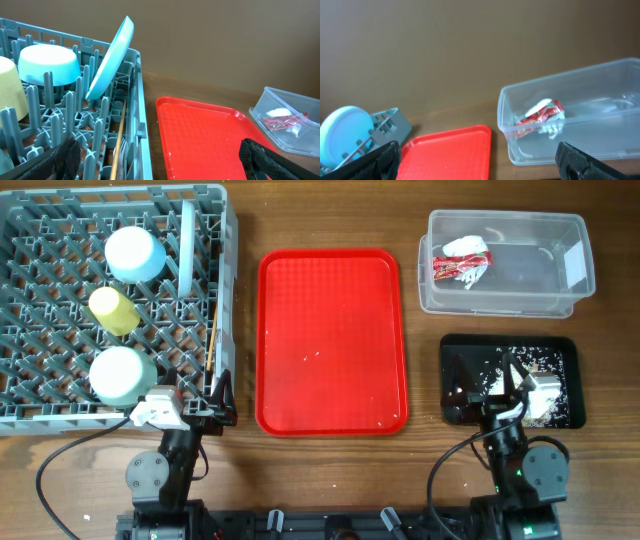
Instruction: Sort waste into correct bins and load items into the dishwasher rack
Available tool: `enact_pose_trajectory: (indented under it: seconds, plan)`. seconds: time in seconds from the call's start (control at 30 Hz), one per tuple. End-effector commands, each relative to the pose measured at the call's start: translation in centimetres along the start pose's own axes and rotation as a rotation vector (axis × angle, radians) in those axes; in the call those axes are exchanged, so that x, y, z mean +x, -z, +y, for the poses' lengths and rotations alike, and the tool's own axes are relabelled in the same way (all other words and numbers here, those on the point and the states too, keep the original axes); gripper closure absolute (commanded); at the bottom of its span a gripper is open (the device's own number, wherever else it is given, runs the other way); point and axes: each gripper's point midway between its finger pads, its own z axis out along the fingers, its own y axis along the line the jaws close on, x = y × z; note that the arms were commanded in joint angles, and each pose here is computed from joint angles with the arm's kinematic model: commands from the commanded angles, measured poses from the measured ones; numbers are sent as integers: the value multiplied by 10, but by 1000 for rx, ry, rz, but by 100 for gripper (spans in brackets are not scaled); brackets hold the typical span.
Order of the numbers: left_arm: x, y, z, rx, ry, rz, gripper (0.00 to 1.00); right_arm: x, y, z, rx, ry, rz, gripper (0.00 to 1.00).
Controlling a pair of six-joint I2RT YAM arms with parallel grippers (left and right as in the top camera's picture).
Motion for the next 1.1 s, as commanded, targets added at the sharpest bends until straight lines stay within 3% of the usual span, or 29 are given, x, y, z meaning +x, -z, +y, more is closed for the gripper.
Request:
enact_pose_trajectory:
  seconds: [0.0, 0.4, 0.63, 0.83, 1.07]
  plan:
    - [1, 0, 2, -10, -20, 0, 0, 8, -1, 2, -47, 19, -14, 0]
    - [1, 0, 2, -10, -20, 0, 0, 28, 3, -27, 41, 31, -21, 0]
    - [2, 0, 2, -10, -20, 0, 0, 34, 4, -37, 88, 367, 19, 0]
    - [1, 0, 2, -10, -20, 0, 0, 31, 5, -47, 130, 272, 7, 0]
    - [1, 0, 2, -10, -20, 0, 0, 30, 6, -48, 133, 284, 6, 0]
